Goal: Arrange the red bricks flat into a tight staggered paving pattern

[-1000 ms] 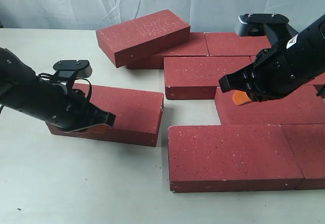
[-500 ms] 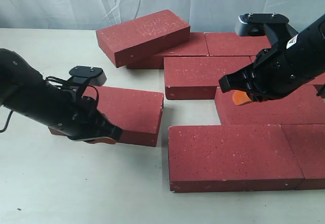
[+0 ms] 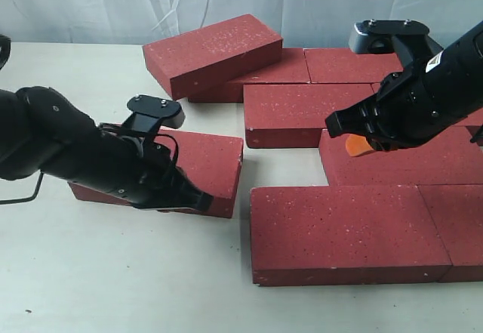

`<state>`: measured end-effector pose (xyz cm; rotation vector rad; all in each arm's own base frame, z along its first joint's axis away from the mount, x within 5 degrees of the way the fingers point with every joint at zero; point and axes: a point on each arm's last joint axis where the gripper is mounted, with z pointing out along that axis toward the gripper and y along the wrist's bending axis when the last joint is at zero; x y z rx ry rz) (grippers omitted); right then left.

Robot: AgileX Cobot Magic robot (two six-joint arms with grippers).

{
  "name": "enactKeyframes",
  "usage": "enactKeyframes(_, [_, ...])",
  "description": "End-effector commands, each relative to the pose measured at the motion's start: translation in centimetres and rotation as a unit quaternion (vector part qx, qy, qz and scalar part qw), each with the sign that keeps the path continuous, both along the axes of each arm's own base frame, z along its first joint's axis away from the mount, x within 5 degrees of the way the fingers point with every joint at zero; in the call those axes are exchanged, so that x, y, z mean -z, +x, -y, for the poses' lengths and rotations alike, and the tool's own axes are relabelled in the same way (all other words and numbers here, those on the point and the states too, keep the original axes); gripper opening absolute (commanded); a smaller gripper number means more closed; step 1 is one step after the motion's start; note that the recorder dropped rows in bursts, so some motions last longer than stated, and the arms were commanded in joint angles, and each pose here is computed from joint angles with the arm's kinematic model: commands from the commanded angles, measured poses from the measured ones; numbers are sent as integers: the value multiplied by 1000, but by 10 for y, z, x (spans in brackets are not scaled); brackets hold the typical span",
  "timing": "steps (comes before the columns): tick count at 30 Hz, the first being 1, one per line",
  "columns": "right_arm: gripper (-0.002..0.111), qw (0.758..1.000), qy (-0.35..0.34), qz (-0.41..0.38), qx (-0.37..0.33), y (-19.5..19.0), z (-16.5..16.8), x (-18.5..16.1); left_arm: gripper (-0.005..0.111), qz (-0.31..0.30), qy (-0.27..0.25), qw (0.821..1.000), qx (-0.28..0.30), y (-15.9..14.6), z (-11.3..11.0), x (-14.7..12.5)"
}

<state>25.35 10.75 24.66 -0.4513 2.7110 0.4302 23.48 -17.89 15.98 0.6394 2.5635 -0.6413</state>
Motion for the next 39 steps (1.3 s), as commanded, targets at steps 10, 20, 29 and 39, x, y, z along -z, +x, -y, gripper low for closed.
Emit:
enactKeyframes(10, [-1,1000,1,9,-2,0,0,-4,0,-39,-10,999,-24,14,13,21])
enactKeyframes(20, [-1,1000,0,11,-2,0,0,-4,0,-7,-80,997,1,19,19,-32])
enactKeyframes(29, [-1,1000,0,11,-2,0,0,-4,0,4,45,990,-131,43,-80,-52])
enactKeyframes(39, [-1,1000,2,10,-1,0,0,-4,0,8,178,964,-196,38,-136,-12])
